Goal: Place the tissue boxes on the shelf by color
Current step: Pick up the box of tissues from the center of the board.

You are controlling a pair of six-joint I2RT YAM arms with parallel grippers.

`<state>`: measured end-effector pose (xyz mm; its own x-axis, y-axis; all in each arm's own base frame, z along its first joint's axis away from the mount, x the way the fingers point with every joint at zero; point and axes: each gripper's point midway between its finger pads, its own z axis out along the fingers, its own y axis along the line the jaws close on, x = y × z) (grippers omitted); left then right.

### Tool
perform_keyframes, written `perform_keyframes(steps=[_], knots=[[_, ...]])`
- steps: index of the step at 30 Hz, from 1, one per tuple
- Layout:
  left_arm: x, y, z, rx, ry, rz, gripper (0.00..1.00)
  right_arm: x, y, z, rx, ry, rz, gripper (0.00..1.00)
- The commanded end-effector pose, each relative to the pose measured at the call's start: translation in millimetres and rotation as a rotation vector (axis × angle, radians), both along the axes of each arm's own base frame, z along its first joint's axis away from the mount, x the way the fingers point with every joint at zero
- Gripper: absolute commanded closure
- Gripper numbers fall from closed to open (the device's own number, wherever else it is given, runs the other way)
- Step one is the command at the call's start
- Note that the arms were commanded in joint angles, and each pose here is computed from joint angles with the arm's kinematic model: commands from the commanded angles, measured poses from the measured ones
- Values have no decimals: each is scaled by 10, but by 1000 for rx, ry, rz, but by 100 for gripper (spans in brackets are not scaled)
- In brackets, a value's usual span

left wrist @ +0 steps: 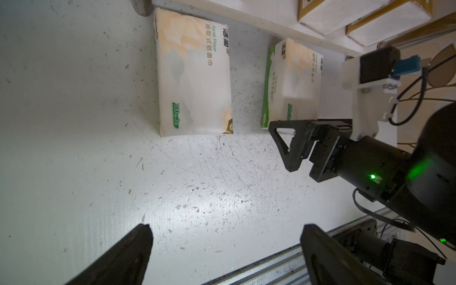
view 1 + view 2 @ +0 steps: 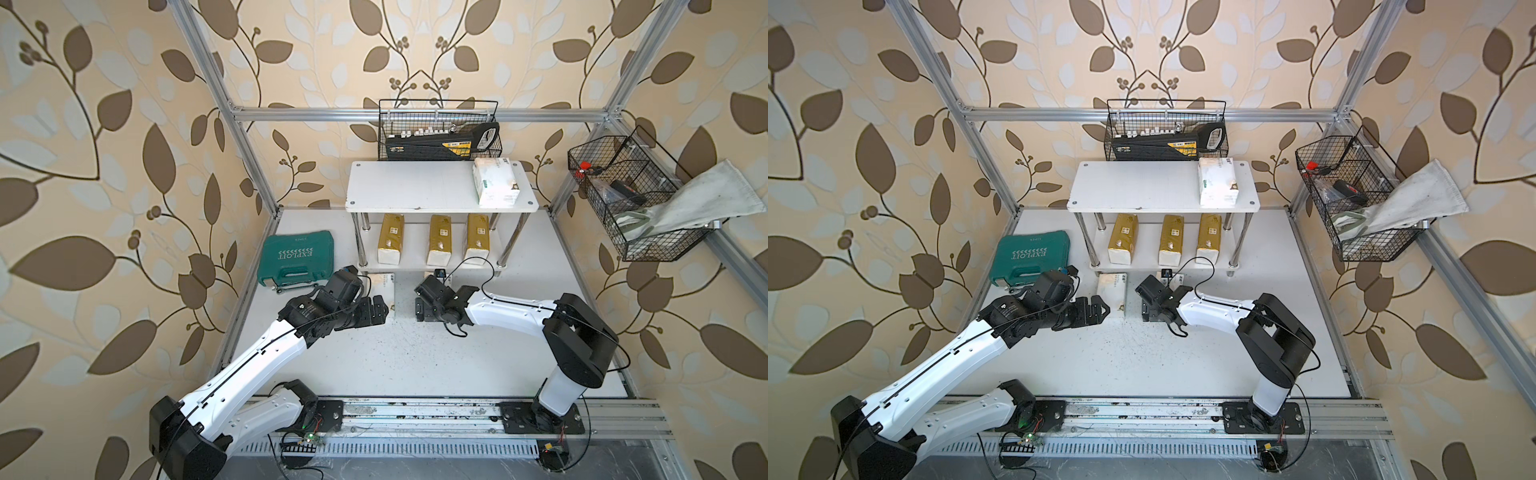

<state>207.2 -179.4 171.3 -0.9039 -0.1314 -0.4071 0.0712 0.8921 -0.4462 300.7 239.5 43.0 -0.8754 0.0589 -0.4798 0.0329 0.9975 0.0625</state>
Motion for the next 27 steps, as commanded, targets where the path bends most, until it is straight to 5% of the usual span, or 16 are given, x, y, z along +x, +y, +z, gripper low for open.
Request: perform_keyframes(steps=[1,13,27], knots=[[49,-56,155,-23,-40,-12,1,60,70,-40,3,13,17,1],[77,-87,180,-25,-40,-16,1,54,21,-133,-22,35,46,2],[92,-108,249,-37,-49,-17,1,-234,-17,77,66,60,107,18]])
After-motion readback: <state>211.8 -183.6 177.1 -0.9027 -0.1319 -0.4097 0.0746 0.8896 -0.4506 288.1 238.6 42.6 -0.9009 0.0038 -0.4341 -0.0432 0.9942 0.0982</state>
